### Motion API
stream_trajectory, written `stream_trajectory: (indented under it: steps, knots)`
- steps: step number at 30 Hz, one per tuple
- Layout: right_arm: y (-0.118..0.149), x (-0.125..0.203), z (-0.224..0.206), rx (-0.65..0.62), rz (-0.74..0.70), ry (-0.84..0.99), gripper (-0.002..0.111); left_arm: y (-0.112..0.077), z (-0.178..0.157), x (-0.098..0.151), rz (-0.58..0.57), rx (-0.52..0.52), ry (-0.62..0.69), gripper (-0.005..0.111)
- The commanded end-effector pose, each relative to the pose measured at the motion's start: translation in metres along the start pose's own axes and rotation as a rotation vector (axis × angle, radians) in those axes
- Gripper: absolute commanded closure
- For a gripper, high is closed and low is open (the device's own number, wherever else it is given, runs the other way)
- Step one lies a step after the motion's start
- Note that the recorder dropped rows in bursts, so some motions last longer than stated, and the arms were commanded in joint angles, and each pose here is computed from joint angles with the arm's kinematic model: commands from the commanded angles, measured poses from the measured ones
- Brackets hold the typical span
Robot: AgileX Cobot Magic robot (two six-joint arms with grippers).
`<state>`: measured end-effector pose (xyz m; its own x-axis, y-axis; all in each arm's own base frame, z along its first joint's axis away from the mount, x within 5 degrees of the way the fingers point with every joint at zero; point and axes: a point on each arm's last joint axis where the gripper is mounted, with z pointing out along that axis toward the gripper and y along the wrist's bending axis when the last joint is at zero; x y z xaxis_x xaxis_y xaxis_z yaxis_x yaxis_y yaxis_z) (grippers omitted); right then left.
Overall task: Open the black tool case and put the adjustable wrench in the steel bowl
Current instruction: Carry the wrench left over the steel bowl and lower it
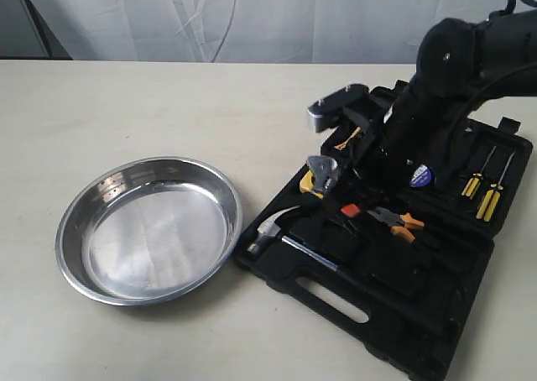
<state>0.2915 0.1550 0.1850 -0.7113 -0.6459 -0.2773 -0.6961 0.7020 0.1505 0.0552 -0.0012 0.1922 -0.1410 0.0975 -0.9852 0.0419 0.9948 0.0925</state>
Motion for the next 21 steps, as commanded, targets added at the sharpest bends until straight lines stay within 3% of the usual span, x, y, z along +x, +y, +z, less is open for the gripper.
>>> stream_trajectory:
  steps: [1, 12, 21]
  knots:
    - [0.019, -0.041, -0.02, -0.057, -0.044, -0.175, 0.109, 0.0, 0.0, 0.001, -0.008, 0.004, 0.006, 0.106]
    - [0.113, -0.135, 0.016, -0.189, -0.281, -0.276, 0.109, 0.0, 0.0, 0.001, -0.008, 0.004, 0.006, 0.106]
    - [0.138, -0.163, 0.072, -0.262, -0.349, -0.183, 0.109, 0.0, 0.0, 0.001, -0.008, 0.004, 0.006, 0.106]
